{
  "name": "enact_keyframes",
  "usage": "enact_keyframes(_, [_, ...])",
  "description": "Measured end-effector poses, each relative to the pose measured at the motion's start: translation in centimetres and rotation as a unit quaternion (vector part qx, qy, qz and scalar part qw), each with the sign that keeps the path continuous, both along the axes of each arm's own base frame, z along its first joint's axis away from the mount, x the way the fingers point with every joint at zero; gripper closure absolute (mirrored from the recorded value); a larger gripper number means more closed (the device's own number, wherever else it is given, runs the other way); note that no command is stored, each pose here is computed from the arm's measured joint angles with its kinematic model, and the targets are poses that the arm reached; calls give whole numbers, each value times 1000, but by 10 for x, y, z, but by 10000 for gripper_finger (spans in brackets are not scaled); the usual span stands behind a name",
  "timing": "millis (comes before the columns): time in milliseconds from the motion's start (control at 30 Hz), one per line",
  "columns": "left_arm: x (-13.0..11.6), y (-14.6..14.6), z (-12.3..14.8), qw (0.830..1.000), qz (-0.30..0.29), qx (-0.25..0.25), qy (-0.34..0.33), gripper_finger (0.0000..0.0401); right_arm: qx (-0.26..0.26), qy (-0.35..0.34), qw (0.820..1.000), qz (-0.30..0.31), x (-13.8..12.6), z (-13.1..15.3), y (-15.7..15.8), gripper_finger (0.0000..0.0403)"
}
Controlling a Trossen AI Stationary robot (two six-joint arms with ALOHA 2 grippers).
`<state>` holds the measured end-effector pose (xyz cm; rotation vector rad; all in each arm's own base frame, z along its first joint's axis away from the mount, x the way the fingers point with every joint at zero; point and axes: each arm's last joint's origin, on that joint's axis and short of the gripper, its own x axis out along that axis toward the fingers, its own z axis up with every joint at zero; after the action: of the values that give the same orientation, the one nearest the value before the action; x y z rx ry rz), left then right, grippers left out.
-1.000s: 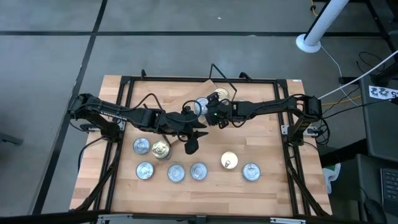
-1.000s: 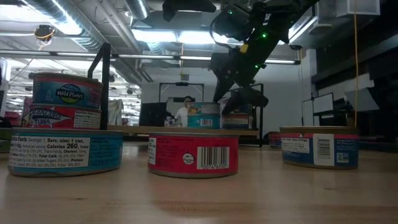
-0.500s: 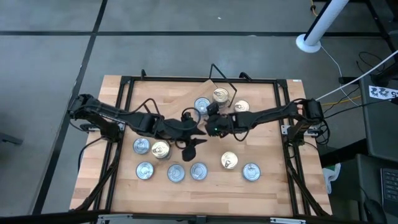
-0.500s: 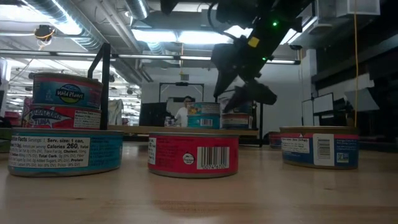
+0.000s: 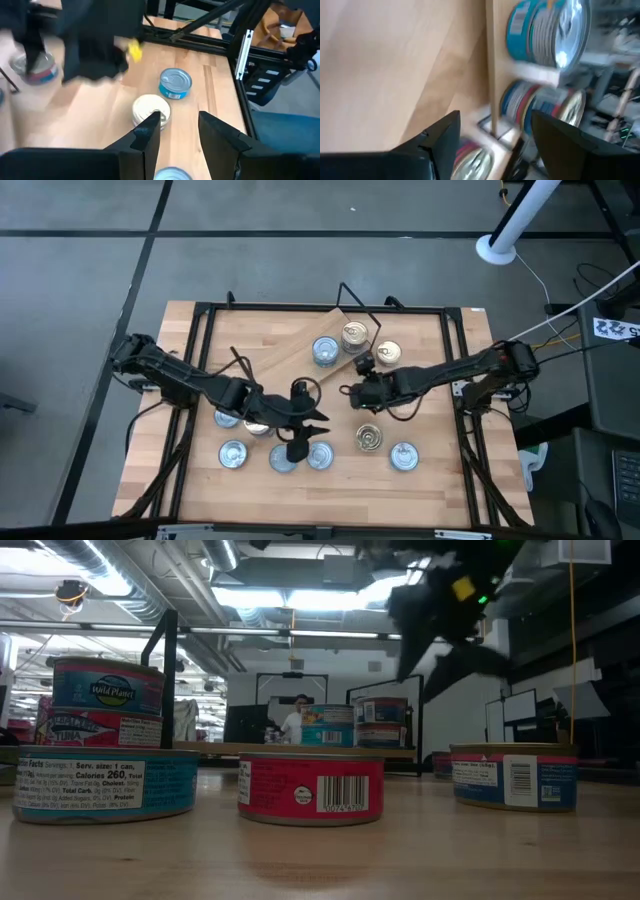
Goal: Stack canned seafood by type on shelf
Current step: Put the red tuna can on the shelf
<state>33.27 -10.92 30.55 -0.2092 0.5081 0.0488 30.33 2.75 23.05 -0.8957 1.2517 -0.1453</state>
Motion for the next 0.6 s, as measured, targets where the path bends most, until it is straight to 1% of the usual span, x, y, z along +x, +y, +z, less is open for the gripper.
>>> enact_keyframes(133, [9, -3, -17, 999, 11, -15, 26, 274, 72, -34, 996, -26, -19, 21, -1, 162])
enact_keyframes(233, [17, -6, -34, 998, 10, -27, 53, 274, 126, -60, 990, -23, -35, 35, -1, 162])
enact_keyframes(333, [24, -8, -50, 996, -6, -39, 81, 274, 180, -90, 979, -21, -52, 46, -1, 162])
enact_keyframes(467, [32, -7, -71, 992, -16, -46, 117, 274, 238, -134, 962, -18, -68, 51, -1, 162])
enact_keyframes(600, [36, -2, -91, 985, -15, -36, 165, 274, 280, -158, 947, -3, -70, 45, 1, 162])
